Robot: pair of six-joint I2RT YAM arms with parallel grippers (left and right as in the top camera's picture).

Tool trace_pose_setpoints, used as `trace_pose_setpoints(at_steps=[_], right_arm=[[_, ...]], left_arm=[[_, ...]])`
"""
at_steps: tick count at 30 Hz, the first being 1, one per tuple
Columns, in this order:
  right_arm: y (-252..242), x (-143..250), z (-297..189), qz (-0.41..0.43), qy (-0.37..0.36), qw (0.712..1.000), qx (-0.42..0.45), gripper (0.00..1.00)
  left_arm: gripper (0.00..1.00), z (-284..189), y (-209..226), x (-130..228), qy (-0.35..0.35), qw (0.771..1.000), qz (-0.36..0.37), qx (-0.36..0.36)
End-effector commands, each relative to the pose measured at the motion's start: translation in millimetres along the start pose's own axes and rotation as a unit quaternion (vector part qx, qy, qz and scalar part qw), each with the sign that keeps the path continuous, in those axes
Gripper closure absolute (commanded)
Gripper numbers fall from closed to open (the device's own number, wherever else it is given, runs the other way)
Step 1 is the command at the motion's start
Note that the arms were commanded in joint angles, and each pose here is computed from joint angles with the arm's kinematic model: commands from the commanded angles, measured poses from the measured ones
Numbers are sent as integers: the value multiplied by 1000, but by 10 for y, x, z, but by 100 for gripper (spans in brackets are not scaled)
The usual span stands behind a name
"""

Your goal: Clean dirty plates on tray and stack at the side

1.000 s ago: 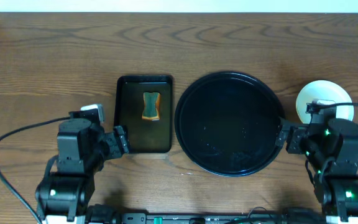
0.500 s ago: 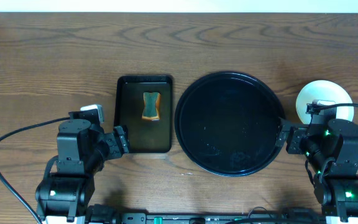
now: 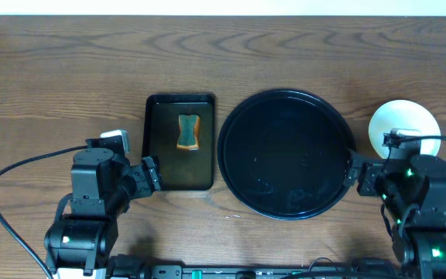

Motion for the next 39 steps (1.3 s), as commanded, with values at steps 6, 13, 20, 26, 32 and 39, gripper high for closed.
trace_pose_setpoints(at_steps=[6,13,20,26,32,39], right_arm=[[216,-86,-303,-24,-107,992,-62,1],[290,-156,-448,-30,-257,959,-114,1],[214,-55,-303,-25,-348,929,-125,1],[21,73,-50,-6,-391,916,-90,1],[-52,292,165,-72,-333,939,-46,1],[-46,576,357,-84,-259,960,-58,1]], left_arm=[[18,10,-11,12,2,1000,8,4],[18,10,-11,12,2,1000,8,4],[18,10,-11,11,2,1000,8,4],[18,10,-11,12,2,1000,8,4],[18,10,-11,12,2,1000,8,4],[18,10,-11,12,2,1000,8,4]])
Point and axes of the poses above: each gripper's point midway between its finger pads, its own z axis out along the fingers, its own y axis along the line the jaws close on, x = y × z, the point moved 2 cm from there along -z, back along the fingers, and after that the axes turned 9 degrees about z, right-handed, at the moved point
